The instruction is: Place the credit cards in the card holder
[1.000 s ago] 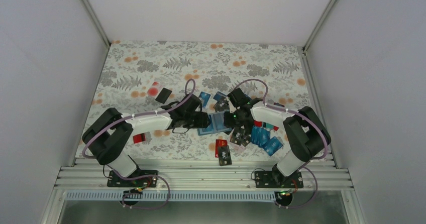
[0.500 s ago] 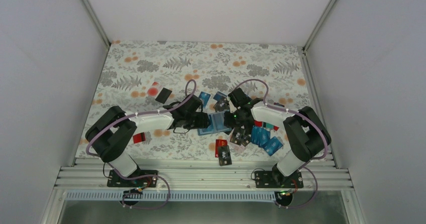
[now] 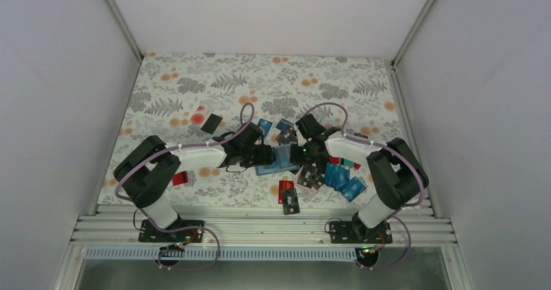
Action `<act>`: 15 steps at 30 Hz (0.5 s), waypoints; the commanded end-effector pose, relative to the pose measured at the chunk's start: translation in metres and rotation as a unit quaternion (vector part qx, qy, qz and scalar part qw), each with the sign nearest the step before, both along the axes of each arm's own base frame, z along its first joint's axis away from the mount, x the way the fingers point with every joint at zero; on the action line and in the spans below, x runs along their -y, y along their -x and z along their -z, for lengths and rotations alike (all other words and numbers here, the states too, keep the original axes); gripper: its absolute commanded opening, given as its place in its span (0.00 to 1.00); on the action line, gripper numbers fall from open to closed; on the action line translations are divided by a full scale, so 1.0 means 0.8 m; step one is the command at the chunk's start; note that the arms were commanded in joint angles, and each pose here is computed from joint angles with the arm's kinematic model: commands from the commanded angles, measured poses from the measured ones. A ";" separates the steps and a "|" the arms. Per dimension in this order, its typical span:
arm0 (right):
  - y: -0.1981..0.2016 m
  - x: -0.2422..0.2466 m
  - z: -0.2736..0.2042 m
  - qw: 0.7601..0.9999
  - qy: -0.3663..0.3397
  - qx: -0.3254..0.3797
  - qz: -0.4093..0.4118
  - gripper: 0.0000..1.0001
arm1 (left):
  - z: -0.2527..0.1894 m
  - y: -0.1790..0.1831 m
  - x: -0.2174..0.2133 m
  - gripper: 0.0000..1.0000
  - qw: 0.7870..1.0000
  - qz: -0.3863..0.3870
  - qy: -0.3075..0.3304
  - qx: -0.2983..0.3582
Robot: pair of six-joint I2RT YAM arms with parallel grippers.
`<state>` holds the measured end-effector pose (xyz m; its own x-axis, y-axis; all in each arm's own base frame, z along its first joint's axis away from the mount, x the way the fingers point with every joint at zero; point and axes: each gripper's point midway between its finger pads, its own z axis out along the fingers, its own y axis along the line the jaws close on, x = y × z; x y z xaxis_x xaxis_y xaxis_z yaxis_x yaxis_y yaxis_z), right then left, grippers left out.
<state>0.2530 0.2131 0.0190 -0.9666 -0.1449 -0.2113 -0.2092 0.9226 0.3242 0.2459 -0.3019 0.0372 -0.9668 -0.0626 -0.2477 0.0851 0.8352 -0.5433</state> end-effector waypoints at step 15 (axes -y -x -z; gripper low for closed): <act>0.012 0.012 0.025 1.000 0.020 -0.015 -0.006 0.24 | -0.026 -0.008 0.019 0.65 1.000 -0.004 0.001 0.011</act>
<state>0.2528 0.2128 0.0188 -0.9651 -0.1472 -0.2165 -0.2140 0.9201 0.3282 0.2479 -0.3133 0.0472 -0.9660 -0.0775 -0.2465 0.0810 0.8152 -0.5735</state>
